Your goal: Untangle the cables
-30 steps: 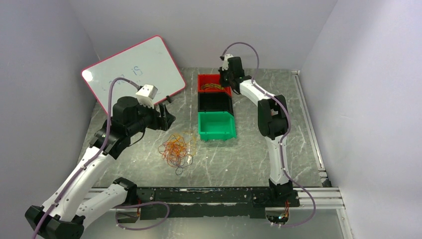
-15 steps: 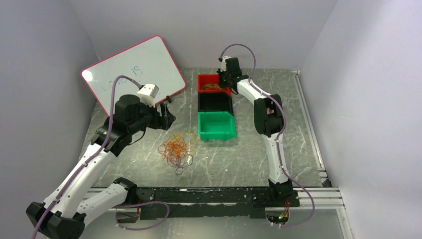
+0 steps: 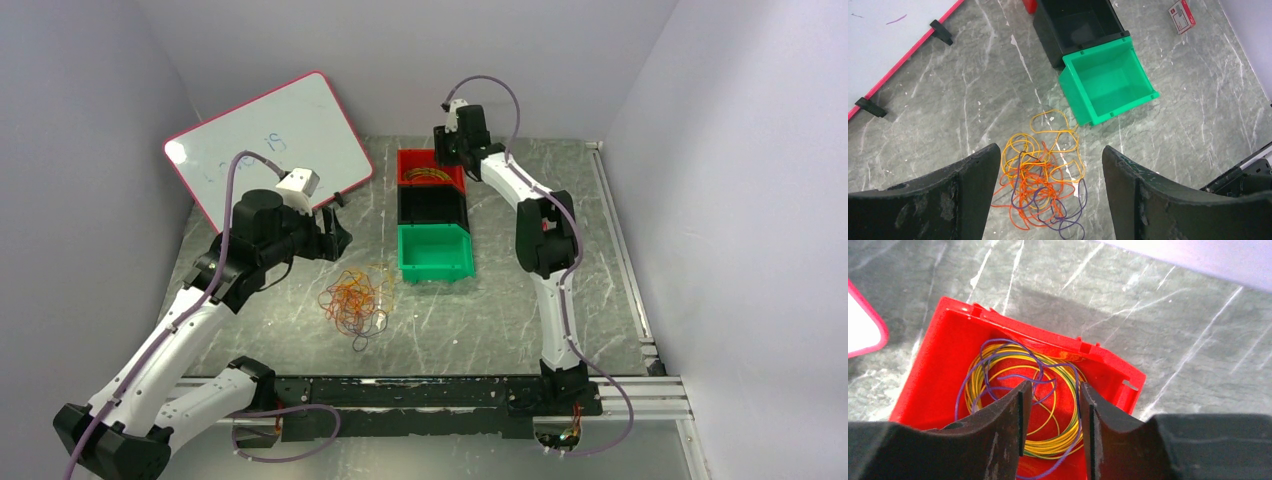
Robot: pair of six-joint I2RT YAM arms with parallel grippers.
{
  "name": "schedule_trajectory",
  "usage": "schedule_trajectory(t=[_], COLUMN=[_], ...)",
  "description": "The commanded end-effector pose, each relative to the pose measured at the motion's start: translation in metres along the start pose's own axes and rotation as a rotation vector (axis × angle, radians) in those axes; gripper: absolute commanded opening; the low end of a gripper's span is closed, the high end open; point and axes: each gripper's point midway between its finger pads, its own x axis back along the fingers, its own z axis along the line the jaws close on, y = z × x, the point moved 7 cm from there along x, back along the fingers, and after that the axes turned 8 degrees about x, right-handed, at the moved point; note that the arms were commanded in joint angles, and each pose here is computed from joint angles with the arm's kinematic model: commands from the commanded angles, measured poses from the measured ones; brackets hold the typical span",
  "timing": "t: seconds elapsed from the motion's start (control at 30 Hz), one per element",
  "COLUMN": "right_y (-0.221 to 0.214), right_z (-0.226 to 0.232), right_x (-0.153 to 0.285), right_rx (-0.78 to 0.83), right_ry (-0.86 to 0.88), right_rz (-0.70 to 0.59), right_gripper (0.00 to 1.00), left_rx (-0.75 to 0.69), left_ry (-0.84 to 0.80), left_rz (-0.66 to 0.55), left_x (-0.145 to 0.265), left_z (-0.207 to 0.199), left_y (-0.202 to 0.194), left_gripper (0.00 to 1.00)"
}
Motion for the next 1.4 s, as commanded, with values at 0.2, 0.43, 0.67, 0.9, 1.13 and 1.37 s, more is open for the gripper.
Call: schedule_trajectory(t=[0.2,0.43,0.67,0.9,1.13,1.37], right_y=[0.05,0.051,0.028,-0.007,-0.031,-0.039], right_z=[-0.01,-0.01,-0.045,-0.075,-0.085,-0.078], right_x=[0.051,0.057,0.054,0.046,0.028,0.012], right_rx=[0.025,0.022,-0.072,-0.164,-0.214,-0.242], right_ry=[-0.077,-0.063,-0.166,-0.032,0.054,0.146], right_rz=[-0.114,-0.118,-0.022,0.044,0.067,0.053], right_gripper=[0.53,0.55,0.51,0.49,0.47,0.46], left_rx=[0.009,0.002,0.009,-0.012,0.004,0.006], left_ry=[0.009,0.014,0.013,0.018,0.002,0.006], left_rz=[-0.031,-0.03,-0.024,0.0,0.011,0.021], left_x=[0.005,0.005,0.004,-0.002,-0.011,-0.018], left_z=[-0.003,-0.002,-0.002,-0.001,-0.002,-0.001], left_y=[0.01,0.01,0.009,0.008,0.006,0.005], left_gripper=[0.79,0.79,0.79,0.79,0.79,0.79])
